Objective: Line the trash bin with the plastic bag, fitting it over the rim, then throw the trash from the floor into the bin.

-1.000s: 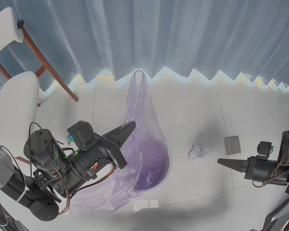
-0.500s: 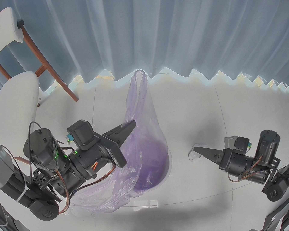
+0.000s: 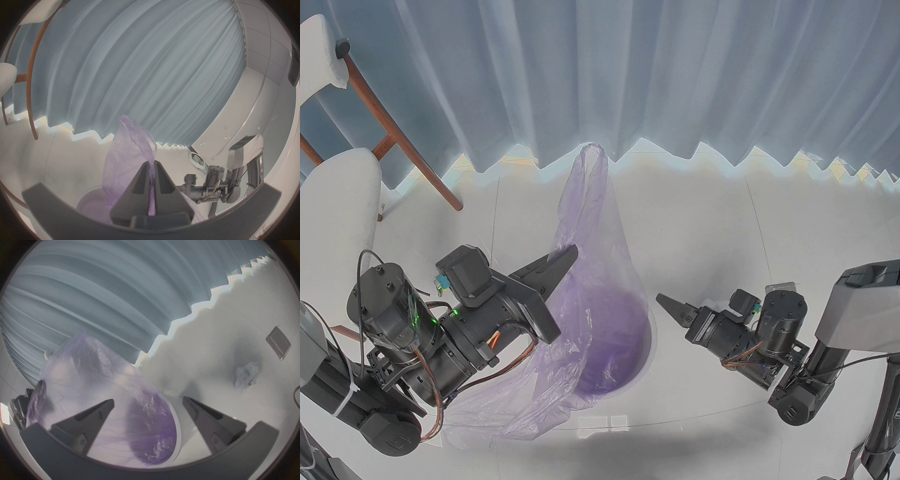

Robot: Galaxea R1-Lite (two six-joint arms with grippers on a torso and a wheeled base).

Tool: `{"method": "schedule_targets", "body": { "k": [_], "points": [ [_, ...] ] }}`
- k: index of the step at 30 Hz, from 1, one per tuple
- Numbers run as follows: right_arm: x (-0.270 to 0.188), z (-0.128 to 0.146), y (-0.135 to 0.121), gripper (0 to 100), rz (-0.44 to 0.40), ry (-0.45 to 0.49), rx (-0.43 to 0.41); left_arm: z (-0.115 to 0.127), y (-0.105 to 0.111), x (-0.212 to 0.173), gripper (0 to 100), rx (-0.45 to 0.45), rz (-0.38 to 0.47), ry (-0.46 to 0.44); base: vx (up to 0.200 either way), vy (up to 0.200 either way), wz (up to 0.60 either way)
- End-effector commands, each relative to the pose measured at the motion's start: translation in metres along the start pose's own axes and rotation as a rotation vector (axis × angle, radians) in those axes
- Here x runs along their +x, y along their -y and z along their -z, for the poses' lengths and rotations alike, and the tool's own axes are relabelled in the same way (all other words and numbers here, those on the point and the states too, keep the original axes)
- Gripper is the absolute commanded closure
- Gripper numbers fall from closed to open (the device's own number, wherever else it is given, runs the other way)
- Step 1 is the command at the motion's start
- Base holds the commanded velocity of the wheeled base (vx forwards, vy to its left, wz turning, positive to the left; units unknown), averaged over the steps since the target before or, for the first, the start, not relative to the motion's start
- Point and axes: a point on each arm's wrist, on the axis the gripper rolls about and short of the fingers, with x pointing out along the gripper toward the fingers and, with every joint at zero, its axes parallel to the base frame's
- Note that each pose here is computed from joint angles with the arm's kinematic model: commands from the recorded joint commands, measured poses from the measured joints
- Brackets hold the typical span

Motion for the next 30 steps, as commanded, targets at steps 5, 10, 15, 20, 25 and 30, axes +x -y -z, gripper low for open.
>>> {"method": "schedule_targets", "body": {
  "k": [5, 10, 15, 20, 25, 30],
  "points": [
    [0.027, 0.028, 0.0, 100, -0.033, -0.042, -0.01, -0.001, 0.0, 0.0, 100, 0.0, 0.001, 0.004, 0.0, 0.0, 0.0],
    [0.039, 0.029, -0.007, 100, -0.074, -0.027, -0.011, -0.001, -0.001, 0.0, 100, 0.001, -0.002, 0.005, 0.0, 0.0, 0.0],
    [0.058, 0.042, -0.02, 100, -0.108, -0.067, -0.014, 0.0, -0.002, 0.001, 100, 0.002, -0.007, 0.003, 0.0, 0.0, 0.0],
    [0.089, 0.054, -0.027, 100, -0.111, -0.104, -0.017, -0.003, -0.006, 0.003, 100, 0.005, -0.017, 0.016, 0.0, 0.0, 0.0],
    [0.118, 0.055, -0.033, 100, -0.099, -0.132, -0.007, -0.002, -0.01, 0.004, 100, 0.004, -0.027, 0.023, 0.0, 0.0, 0.0],
    [0.141, 0.048, -0.043, 100, -0.095, -0.171, 0.059, 0.007, -0.017, 0.014, 100, 0.006, -0.045, 0.021, 0.0, 0.0, 0.0]
  ]
}}
